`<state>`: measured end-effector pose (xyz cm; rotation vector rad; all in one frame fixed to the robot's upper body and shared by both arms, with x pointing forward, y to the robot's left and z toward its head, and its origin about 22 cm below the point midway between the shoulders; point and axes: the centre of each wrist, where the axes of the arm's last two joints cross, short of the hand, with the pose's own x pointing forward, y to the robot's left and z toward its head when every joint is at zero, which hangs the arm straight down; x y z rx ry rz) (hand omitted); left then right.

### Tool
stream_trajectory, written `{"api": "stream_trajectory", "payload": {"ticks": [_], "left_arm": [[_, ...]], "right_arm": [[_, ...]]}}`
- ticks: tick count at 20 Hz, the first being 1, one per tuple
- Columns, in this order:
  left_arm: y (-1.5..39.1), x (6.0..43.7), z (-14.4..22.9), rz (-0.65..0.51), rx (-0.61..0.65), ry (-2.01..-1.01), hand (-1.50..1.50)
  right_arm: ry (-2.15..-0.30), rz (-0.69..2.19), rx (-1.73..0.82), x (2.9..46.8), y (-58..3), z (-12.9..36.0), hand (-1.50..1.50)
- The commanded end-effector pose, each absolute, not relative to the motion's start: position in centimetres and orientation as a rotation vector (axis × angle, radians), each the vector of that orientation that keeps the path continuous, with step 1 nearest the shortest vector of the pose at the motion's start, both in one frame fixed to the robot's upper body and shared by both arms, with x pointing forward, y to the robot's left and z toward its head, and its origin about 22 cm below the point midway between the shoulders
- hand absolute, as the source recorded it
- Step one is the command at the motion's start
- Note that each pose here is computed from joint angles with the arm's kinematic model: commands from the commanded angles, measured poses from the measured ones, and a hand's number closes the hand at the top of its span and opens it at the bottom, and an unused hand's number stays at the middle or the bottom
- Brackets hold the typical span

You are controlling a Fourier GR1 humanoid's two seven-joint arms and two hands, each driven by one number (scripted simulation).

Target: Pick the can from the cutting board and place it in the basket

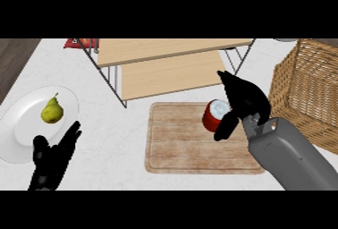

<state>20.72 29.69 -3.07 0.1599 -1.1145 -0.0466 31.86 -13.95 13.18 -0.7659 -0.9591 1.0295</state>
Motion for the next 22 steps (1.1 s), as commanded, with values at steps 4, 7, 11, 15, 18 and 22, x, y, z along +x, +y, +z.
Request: {"api": "stream_trajectory", "payload": {"ticks": [4,7,11,15,18,22], "left_arm": [[29.4,19.6,-4.9,-0.044,0.18,-1.018,0.0],[30.1,20.8,-4.0,-0.041,0.154,-1.013,0.0],[30.5,19.7,-5.3,-0.033,0.141,-1.022,0.0],[29.0,18.8,-5.3,-0.038,0.148,-1.016,0.0],[30.2,19.4,-5.9,-0.029,0.16,-1.011,0.0],[30.3,18.7,-5.7,-0.037,0.149,-1.011,0.0]], "right_arm": [[-0.903,1.016,-0.801,32.8,-12.3,12.0,-1.5],[-0.826,1.055,-0.786,32.7,-12.4,10.4,-1.5],[-0.775,1.083,-0.77,32.4,-12.6,9.9,-1.5],[-0.769,1.07,-0.779,33.0,-12.6,8.6,-1.5],[-0.799,1.066,-0.761,32.4,-13.7,7.3,-1.5],[-0.81,1.057,-0.785,32.7,-12.6,8.6,-1.5]]}}
